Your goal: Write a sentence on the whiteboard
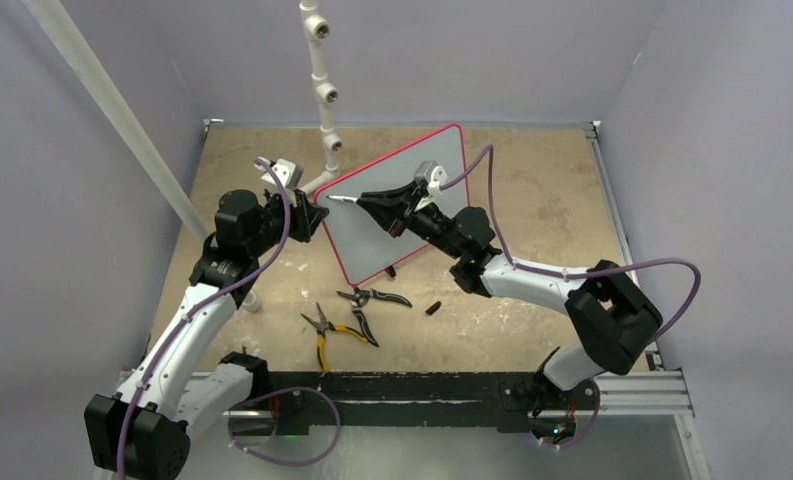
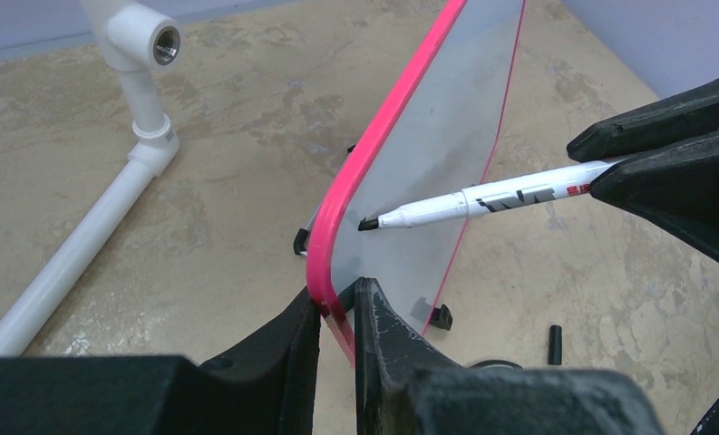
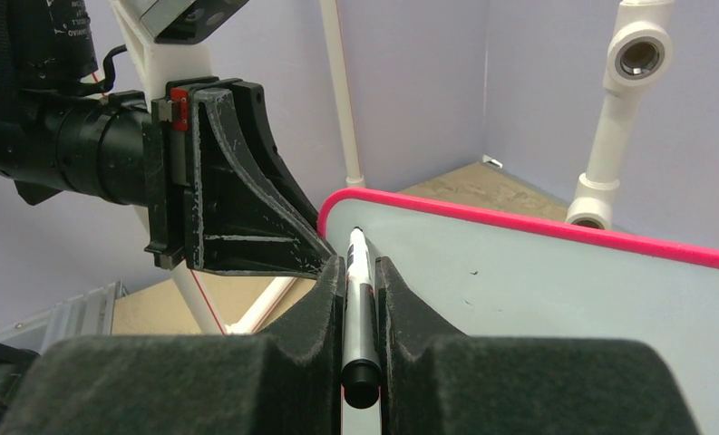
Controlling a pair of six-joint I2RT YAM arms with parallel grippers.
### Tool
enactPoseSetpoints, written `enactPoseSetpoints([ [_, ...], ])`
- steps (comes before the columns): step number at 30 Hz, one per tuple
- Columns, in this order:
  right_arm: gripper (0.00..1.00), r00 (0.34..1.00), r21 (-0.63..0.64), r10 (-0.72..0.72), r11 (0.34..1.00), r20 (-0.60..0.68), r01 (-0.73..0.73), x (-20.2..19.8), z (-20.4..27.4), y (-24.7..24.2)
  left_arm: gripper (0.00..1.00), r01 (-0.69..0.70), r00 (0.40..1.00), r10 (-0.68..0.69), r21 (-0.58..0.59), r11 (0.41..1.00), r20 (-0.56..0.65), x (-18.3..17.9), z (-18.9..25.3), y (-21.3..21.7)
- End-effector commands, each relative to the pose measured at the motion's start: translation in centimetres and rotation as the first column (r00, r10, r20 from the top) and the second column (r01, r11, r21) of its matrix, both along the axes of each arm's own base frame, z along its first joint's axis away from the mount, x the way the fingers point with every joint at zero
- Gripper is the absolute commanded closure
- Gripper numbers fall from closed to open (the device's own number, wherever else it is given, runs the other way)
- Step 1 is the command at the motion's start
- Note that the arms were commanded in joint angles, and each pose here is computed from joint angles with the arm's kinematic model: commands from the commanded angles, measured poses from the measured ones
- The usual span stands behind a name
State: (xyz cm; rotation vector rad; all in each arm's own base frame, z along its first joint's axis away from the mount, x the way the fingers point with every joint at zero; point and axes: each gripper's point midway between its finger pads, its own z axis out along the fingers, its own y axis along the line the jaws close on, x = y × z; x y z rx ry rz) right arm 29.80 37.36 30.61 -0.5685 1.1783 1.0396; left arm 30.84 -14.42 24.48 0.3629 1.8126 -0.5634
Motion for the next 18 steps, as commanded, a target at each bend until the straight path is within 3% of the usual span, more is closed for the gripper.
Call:
enactPoseSetpoints([
  [1,1.0,0.998,0.035,-0.043,0.999,0.04,0.042,0.8,1.8,-0.1,1.0,0.002,1.0,-0.002,0.036,0.999,-0.002,0.2,-0.3,0.3],
  [18,1.0,0.998,-0.011,-0.056,0.998,-0.027,0.056,0.4,-1.1,-0.7,1.0,0.003,1.0,-0.003,0.031,1.0,0.01,0.1,0.1,0.3],
])
